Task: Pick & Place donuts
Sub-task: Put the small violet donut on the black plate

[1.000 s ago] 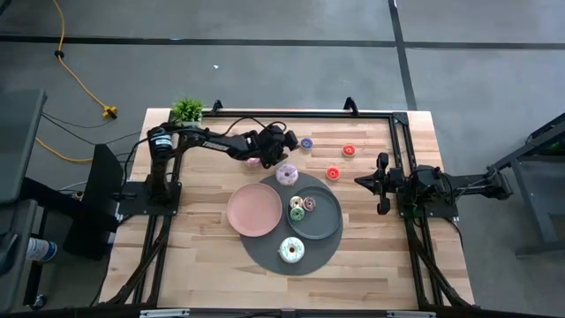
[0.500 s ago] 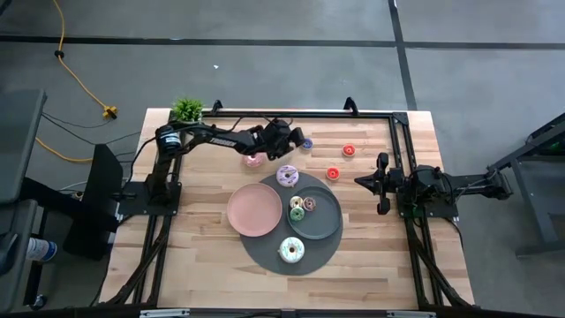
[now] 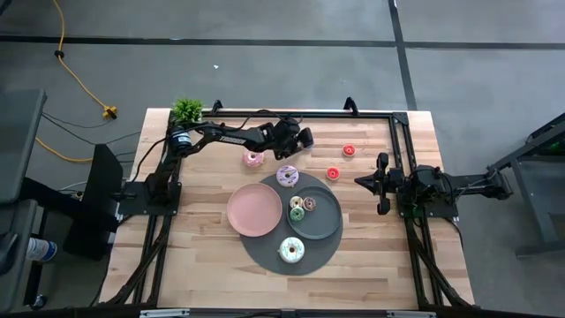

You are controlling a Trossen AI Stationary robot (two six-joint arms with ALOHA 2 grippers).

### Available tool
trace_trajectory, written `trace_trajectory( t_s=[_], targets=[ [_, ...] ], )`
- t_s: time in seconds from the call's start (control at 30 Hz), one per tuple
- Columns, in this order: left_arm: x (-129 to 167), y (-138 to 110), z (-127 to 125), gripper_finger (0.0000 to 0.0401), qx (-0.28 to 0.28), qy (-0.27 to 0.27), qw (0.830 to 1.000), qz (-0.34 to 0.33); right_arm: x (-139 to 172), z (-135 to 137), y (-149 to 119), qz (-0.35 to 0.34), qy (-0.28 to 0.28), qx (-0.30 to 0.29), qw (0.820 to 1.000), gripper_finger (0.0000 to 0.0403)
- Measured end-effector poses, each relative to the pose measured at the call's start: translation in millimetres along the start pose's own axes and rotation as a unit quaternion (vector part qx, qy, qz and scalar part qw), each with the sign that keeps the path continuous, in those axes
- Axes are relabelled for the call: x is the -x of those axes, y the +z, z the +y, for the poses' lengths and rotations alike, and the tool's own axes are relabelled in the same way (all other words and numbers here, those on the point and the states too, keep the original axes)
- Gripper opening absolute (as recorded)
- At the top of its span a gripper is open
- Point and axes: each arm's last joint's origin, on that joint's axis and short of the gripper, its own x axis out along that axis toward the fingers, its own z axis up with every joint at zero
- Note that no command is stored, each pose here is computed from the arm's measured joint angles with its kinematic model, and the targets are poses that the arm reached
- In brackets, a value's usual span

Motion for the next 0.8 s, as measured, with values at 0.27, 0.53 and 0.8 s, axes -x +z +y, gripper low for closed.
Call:
trace_trajectory(
  t_s=[0.27,0.53,0.8],
  targets=[
    [0.3,3.8,7.1,0.0301,0.002,0.039,0.999,-0.032,0.0,0.0,-0.1,0.000,0.000,0.000,1.000,0.0000],
    [0.4,4.9,7.5,0.0301,0.029,0.042,0.997,-0.052,0.0,0.0,0.0,0.000,0.000,0.000,1.000,0.0000],
    [0.5,5.5,7.6,0.0301,0.068,0.041,0.995,-0.066,0.0,0.0,0.0,0.000,0.000,0.000,1.000,0.0000]
  ],
)
